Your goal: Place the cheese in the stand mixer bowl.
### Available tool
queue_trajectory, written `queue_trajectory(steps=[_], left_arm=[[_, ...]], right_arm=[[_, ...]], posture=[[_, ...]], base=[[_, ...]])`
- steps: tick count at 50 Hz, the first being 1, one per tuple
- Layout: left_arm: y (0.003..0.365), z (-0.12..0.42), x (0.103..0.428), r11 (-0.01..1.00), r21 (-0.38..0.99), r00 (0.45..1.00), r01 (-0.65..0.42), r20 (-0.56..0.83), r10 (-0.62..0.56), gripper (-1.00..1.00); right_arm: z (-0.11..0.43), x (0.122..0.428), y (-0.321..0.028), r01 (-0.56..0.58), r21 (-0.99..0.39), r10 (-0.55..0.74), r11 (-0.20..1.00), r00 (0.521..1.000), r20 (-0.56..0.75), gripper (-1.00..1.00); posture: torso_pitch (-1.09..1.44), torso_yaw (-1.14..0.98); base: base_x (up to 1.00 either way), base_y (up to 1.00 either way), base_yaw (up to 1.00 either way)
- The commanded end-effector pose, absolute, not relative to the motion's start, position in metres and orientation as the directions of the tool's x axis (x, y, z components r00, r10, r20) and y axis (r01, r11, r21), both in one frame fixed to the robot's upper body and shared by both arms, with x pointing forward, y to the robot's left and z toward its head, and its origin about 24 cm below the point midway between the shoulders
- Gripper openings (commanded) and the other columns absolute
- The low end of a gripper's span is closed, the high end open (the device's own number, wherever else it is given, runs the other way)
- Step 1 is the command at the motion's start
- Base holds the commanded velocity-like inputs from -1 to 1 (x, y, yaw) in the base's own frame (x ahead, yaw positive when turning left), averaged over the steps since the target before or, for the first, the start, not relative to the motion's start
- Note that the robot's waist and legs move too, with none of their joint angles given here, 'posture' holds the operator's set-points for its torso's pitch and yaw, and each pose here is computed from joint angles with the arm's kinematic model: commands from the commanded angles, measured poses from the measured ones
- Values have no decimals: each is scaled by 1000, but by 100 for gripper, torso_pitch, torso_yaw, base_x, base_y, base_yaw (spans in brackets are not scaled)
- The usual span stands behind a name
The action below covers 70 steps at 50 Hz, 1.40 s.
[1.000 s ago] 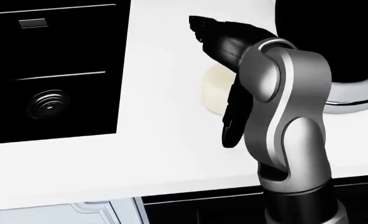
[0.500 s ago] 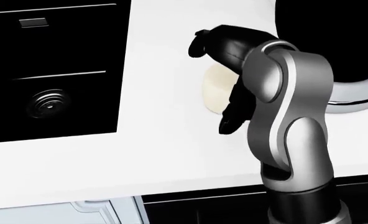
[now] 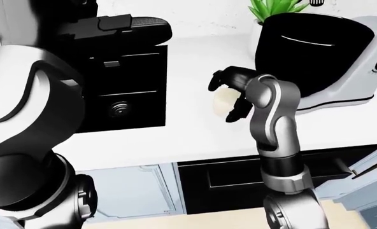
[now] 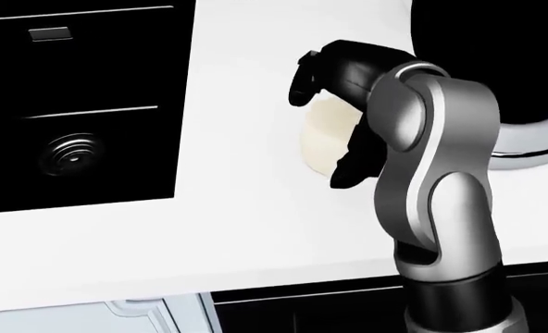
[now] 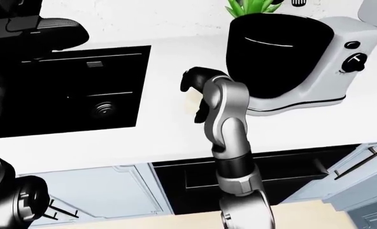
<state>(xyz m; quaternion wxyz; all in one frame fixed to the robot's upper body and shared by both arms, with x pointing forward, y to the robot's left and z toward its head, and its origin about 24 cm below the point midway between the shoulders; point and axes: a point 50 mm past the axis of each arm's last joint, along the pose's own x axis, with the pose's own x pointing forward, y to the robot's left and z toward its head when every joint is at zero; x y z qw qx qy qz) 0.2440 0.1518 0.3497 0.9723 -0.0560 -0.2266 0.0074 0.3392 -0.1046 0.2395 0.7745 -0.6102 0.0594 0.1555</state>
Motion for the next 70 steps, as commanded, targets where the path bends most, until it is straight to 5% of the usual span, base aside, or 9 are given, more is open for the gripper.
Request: queue_trajectory(steps=[1, 4, 5, 22, 25, 26, 42, 70], left_arm=[[154, 360, 238, 991, -130, 868, 12, 493, 54, 100], [154, 360, 238, 991, -130, 869, 13, 493, 53, 100], [154, 359, 238, 992, -129, 868, 13, 493, 53, 100], [153, 359, 239, 992, -129, 869, 15, 492, 51, 100], [153, 359, 239, 992, -129, 869, 15, 492, 51, 100], [153, 359, 239, 992, -129, 869, 15, 492, 51, 100], [153, 359, 239, 992, -129, 869, 15, 492, 51, 100], [152, 358, 239, 992, -128, 870, 16, 491, 49, 100]], right_arm=[[256, 336, -104, -237, -949, 171, 209, 964, -203, 29], [256, 336, -104, -238, -949, 172, 208, 964, -204, 18], [256, 336, -103, -237, -949, 173, 208, 964, -203, -11], [254, 335, -101, -241, -949, 181, 205, 962, -205, -15], [256, 333, -100, -237, -950, 186, 203, 962, -200, -58], [257, 332, -99, -234, -951, 190, 203, 962, -197, -100], [274, 319, -91, -179, -962, 223, 207, 966, -132, -100], [387, 284, -82, 122, -960, 273, 252, 943, 191, -100]], posture=[[0, 0], [0, 0], [0, 0], [0, 0], [0, 0], [0, 0], [0, 0], [0, 0]], base=[[0, 0, 0], [0, 0, 0], [0, 0, 0], [0, 0, 0], [0, 0, 0], [0, 0, 0], [0, 0, 0], [0, 0, 0]])
